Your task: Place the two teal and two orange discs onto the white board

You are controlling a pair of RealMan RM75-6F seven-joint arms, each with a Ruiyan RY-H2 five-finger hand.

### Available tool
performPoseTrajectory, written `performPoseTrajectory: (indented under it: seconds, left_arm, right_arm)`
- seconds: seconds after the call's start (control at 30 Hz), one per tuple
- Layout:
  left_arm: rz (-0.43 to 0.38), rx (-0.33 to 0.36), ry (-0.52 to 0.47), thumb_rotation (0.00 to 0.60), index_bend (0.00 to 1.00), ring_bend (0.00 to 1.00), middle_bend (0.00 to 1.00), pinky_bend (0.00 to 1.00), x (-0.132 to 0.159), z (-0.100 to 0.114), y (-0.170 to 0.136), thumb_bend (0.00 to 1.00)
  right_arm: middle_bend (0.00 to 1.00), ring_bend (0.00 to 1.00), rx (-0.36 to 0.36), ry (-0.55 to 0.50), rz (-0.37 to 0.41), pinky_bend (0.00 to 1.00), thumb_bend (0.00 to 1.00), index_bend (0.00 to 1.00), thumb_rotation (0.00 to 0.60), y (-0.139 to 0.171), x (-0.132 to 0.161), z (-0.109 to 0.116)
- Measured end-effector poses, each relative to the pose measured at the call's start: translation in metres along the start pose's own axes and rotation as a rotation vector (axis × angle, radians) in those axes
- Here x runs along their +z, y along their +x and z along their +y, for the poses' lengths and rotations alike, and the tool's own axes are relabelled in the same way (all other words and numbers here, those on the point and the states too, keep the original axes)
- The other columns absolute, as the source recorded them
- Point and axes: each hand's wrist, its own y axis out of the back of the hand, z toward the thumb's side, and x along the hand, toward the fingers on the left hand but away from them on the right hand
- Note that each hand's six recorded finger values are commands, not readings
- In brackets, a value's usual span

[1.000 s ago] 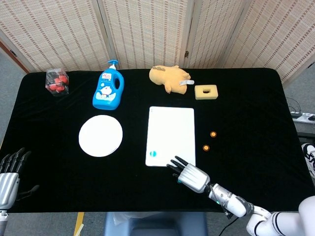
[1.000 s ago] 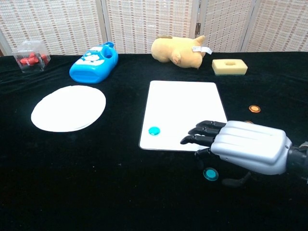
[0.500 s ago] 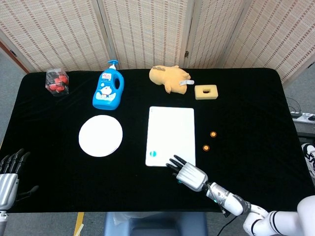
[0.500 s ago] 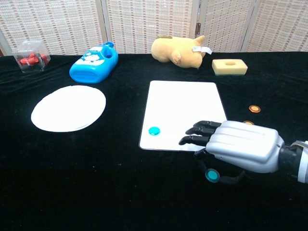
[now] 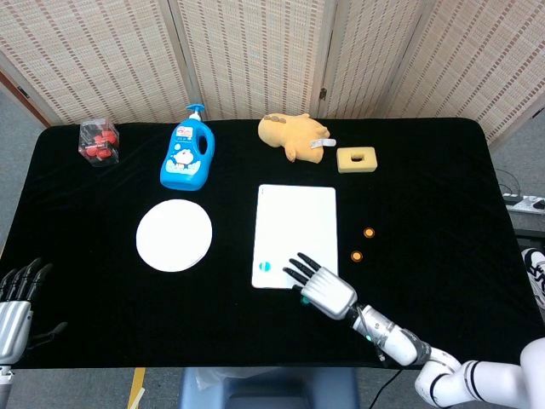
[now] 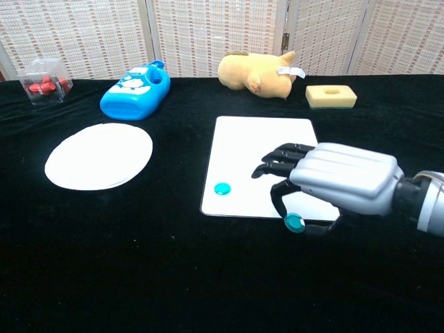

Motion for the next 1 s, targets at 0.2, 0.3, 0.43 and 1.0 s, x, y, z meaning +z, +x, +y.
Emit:
performPoseTrajectory:
  seconds: [0.2,0.3,0.43,1.0]
  left_arm:
    - [0.0,-0.003,0.001,0.6,0.01,0.08,0.0,0.0,0.0,0.0,0.0,0.13]
    - [0.003,-0.006,0.002,0.6,0.01,0.08,0.0,0.0,0.0,-0.001,0.0,0.13]
    - [0.005,-0.008,0.003,0.6,0.01,0.08,0.0,0.0,-0.001,-0.001,0.0,0.13]
    - [0.016,-0.015,0.002,0.6,0.01,0.08,0.0,0.0,-0.005,-0.004,-0.002,0.13]
  right_arm:
    - [0.09,0.0,-0.012,-0.034,-0.049,0.0,0.25,0.52,0.6,-0.031,-0.01,0.018]
    - [0.09,0.0,-0.002,-0.04,-0.061,0.0,0.25,0.52,0.6,-0.047,-0.009,0.02]
    - [0.09,0.0,0.015,-0.038,-0.069,0.0,0.25,0.52,0.6,-0.066,-0.005,0.018]
    - [0.08,0.0,0.039,0.002,-0.113,0.0,0.25,0.5,0.6,-0.092,-0.01,0.011]
